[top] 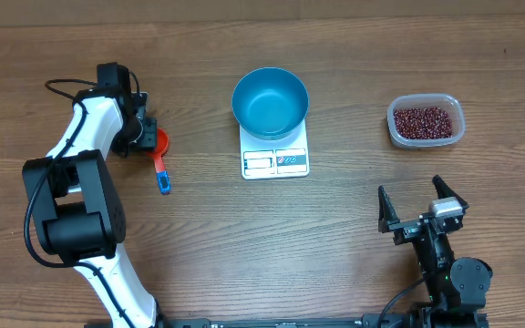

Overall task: Scoop item into bowl and weigh 150g on scale
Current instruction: 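Close the left gripper on the red scoop's rim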

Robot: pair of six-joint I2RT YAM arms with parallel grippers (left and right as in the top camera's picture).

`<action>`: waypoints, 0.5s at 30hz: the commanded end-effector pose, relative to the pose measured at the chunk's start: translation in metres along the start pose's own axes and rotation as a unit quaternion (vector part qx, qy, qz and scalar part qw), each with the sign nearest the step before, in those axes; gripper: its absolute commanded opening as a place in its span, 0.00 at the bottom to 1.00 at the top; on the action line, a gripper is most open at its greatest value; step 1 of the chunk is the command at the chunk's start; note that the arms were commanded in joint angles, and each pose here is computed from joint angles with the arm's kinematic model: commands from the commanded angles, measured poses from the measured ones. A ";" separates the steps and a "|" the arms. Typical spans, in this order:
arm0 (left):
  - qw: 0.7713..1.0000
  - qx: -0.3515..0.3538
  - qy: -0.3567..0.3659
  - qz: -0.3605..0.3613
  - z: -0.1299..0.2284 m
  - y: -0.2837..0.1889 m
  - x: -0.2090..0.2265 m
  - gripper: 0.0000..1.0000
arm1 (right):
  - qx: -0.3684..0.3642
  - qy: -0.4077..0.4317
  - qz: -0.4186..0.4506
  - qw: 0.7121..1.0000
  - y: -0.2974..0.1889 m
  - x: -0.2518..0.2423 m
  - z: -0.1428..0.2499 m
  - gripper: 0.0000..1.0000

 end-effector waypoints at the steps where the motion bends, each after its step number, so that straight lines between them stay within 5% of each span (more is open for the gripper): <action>1: 1.000 0.012 0.009 0.009 0.002 0.009 -0.005 0.43 | -0.002 -0.001 0.003 1.000 0.000 0.000 0.002 1.00; 15: 1.000 0.010 0.009 0.008 0.002 0.009 -0.005 0.36 | -0.002 -0.001 0.003 1.000 0.000 0.000 0.002 1.00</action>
Point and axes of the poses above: each gripper's point midway between its finger pads, its own y axis out along the fingers, its own x axis along the line the jaws close on, z = x × y, the point moved 8 cm from there along -y, back along the fingers, and after that the axes turned 4 degrees about y, right-handed, at the moved point
